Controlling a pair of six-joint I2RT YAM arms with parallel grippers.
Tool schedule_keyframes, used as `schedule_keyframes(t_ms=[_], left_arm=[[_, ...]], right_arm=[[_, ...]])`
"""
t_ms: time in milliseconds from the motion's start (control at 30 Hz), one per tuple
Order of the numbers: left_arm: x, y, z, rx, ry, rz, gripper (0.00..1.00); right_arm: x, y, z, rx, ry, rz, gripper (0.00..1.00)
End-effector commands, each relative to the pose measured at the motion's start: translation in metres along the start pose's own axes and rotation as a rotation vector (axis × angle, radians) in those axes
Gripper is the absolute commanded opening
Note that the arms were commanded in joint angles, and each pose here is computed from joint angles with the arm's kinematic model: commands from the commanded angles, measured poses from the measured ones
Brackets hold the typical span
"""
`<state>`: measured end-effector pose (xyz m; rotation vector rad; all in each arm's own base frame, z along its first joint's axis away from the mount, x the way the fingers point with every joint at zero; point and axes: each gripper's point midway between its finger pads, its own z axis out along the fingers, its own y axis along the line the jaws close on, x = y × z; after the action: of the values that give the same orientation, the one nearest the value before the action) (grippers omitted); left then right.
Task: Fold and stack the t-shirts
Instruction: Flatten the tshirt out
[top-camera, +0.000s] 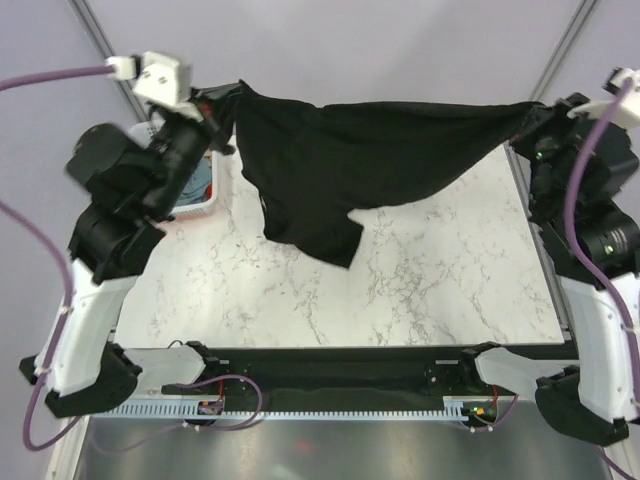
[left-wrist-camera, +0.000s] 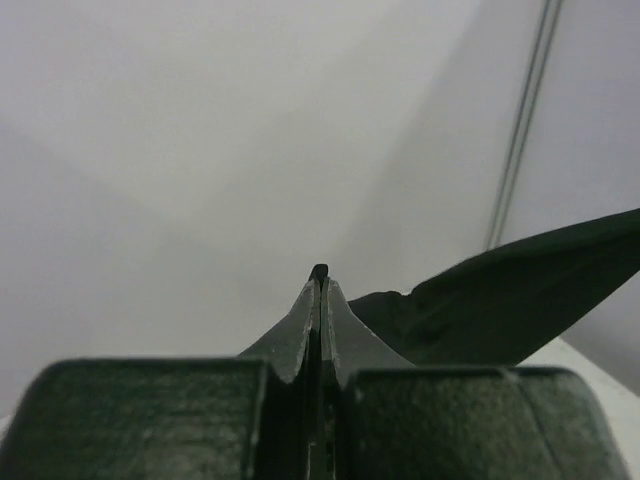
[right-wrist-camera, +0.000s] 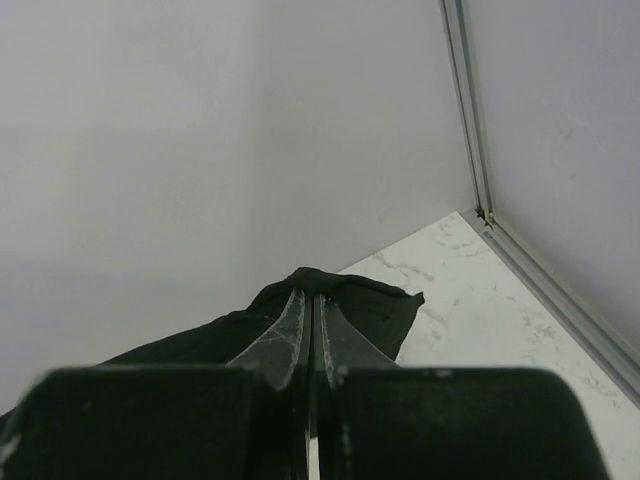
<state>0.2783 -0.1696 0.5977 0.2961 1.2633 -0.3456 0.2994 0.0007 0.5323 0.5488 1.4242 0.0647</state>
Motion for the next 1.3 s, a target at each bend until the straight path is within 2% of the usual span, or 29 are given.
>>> schedule_keyframes(t_ms=[0,167,233,400,567,700,767,833,867,933,967,1033,1067,1133,1167,1200,1233,1267], left_arm=[[-0.049,-0.008,-0.048,0.118,-0.161,-0.085,0.02],[-0.074,-0.011,-0.126,0.24,-0.265,-0.196,0.02],[-0.082,-0.02,-0.144,0.314,-0.291,-0.224,0.02],[-0.112,-0.006,-0.185,0.309,-0.39,-0.245,0.02],[-0.123,-0.02,-0.192,0.402,-0.407,-0.238,0.02],[-0.113,-0.018,-0.171,0.359,-0.371,-0.177,0.02],[-0.099,-0.018,-0.149,0.324,-0.324,-0.136,0.02],[-0.079,-0.011,-0.123,0.256,-0.267,-0.062,0.02],[-0.052,-0.016,-0.097,0.237,-0.195,-0.025,0.02],[-0.015,-0.01,-0.066,0.166,-0.102,0.066,0.02],[0.025,-0.016,-0.037,0.156,0.0,0.102,0.02],[0.062,-0.016,-0.016,0.151,0.083,0.164,0.02],[0.093,-0.02,0.0,0.17,0.152,0.178,0.02],[0.127,-0.003,0.022,0.17,0.217,0.156,0.02],[0.17,0.017,0.043,0.145,0.307,0.124,0.02],[0.191,0.028,0.053,0.127,0.342,0.111,0.02],[0.214,0.037,0.062,0.118,0.38,0.098,0.02],[0.24,0.044,0.074,0.121,0.415,0.089,0.02]], right_arm=[[-0.044,-0.015,-0.046,-0.055,-0.083,0.101,0.0],[-0.06,-0.031,-0.101,-0.172,-0.105,0.202,0.0],[-0.06,-0.028,-0.115,-0.235,-0.092,0.224,0.0],[-0.067,-0.044,-0.144,-0.264,-0.117,0.292,0.0],[-0.086,-0.044,-0.152,-0.282,-0.165,0.32,0.0],[-0.1,-0.032,-0.147,-0.297,-0.18,0.311,0.0],[-0.093,-0.029,-0.129,-0.251,-0.163,0.269,0.0],[-0.069,-0.029,-0.102,-0.171,-0.119,0.214,0.0],[-0.061,-0.034,-0.089,-0.111,-0.125,0.202,0.0],[-0.012,-0.034,-0.058,-0.047,-0.046,0.137,0.0],[0.001,-0.028,-0.044,-0.043,-0.037,0.129,0.0],[0.054,-0.022,-0.014,-0.016,0.054,0.053,0.0],[0.064,-0.019,-0.003,-0.014,0.049,0.049,0.0],[0.126,-0.026,0.028,0.061,0.119,-0.027,0.0],[0.147,-0.026,0.042,0.07,0.119,-0.031,0.0],[0.162,-0.025,0.054,0.082,0.13,-0.039,0.0],[0.196,-0.022,0.073,0.094,0.185,-0.071,0.0],[0.205,-0.02,0.087,0.093,0.179,-0.06,0.0]])
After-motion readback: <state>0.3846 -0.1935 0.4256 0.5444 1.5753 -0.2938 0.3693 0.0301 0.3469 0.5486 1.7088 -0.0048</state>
